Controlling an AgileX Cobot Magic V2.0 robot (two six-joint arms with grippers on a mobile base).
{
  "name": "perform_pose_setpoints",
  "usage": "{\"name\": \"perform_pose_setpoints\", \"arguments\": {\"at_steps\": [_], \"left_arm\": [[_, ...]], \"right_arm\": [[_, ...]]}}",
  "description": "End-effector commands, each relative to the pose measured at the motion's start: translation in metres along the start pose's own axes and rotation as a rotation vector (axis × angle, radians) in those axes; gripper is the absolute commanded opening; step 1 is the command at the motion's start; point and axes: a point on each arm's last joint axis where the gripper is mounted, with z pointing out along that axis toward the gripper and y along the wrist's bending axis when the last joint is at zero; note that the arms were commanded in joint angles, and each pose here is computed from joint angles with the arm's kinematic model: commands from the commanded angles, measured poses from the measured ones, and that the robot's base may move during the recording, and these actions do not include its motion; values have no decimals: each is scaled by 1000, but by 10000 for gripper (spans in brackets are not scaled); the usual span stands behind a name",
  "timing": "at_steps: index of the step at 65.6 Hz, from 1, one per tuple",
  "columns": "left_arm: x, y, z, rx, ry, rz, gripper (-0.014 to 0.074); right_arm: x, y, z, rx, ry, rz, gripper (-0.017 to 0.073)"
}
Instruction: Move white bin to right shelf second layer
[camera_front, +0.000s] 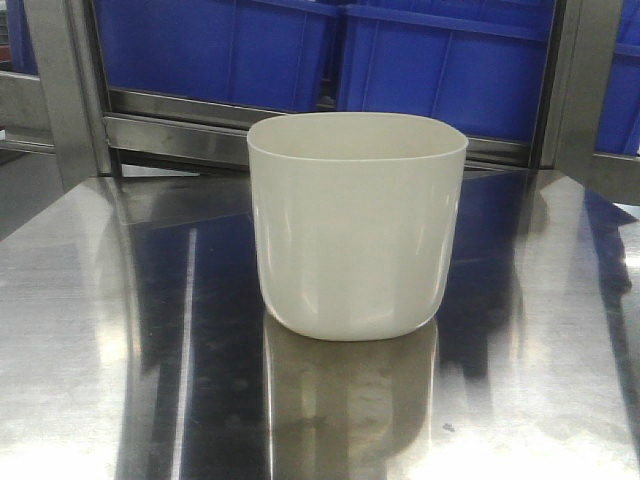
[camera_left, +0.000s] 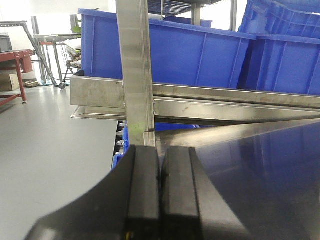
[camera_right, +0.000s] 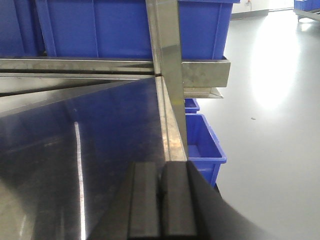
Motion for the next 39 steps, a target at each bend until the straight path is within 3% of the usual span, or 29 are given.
{"name": "perform_pose_setpoints", "arguments": {"at_steps": [1, 39], "left_arm": [[3, 0, -1, -6, -67, -13, 85], [3, 0, -1, -6, -67, -13, 85]], "right_arm": [[-14, 2, -3, -13, -119, -1, 20], [-14, 2, -3, -13, -119, -1, 20]]}}
